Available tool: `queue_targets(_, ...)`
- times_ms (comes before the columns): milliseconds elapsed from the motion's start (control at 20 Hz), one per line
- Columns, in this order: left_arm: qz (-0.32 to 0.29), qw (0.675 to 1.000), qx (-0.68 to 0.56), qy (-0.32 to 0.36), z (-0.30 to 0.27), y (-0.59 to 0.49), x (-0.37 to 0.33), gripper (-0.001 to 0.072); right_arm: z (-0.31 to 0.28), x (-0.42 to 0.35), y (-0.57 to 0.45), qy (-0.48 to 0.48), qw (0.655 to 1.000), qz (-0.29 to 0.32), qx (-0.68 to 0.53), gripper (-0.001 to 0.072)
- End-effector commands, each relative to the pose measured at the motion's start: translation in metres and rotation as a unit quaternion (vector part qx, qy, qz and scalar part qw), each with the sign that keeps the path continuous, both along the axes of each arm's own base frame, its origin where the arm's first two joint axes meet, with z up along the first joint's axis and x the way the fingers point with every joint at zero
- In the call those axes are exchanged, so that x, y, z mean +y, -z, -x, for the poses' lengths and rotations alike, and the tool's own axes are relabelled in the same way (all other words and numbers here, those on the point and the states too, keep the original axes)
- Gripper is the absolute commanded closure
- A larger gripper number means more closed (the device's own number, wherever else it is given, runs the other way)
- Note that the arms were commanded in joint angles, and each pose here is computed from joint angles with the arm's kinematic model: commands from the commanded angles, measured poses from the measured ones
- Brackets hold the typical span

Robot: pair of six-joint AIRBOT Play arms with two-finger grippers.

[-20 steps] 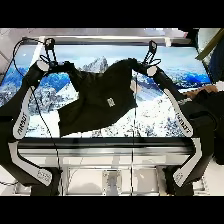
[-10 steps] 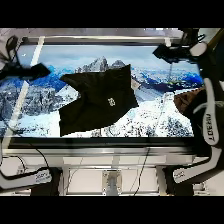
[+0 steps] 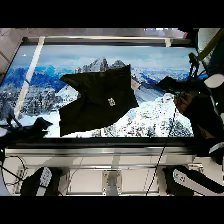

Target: Fold the clothes and pants, and hang the long-sleeved shirts on hangers.

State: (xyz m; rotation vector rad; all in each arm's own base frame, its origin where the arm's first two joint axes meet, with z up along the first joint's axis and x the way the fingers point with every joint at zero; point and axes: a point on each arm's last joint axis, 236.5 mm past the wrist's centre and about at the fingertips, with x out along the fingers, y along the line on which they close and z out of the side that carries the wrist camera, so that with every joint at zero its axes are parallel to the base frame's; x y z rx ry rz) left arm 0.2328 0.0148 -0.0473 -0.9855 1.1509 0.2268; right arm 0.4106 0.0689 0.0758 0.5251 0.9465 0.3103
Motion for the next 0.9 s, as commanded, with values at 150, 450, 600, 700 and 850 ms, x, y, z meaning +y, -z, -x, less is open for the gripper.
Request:
queue_targets(150,0.132,0.982,0.106,-0.081,0.030,0.054,-0.028,0.0220,0.012,0.017,0.015,-0.007,0.999,-0.044,-0.019,0.0181)
queue_targets(450,0.237,0.967,0.040,-0.084,-0.016,0.056,-0.049,0.0221,0.012,0.017,0.016,-0.013,0.999,-0.038,-0.023,0.0182)
queue_targets(600,0.216,0.971,0.020,-0.104,-0.026,0.060,-0.036,0.0222,0.012,0.017,0.015,-0.013,0.999,-0.040,-0.022,0.0182)
queue_targets(700,0.205,0.973,0.018,-0.109,-0.028,0.064,-0.032,0.0267,0.012,0.018,0.014,-0.012,0.999,-0.043,-0.023,0.0182)
queue_targets(850,0.185,0.979,0.020,-0.084,-0.030,0.068,-0.044,0.0668,0.012,0.024,0.009,-0.012,0.998,-0.063,-0.023,0.0183)
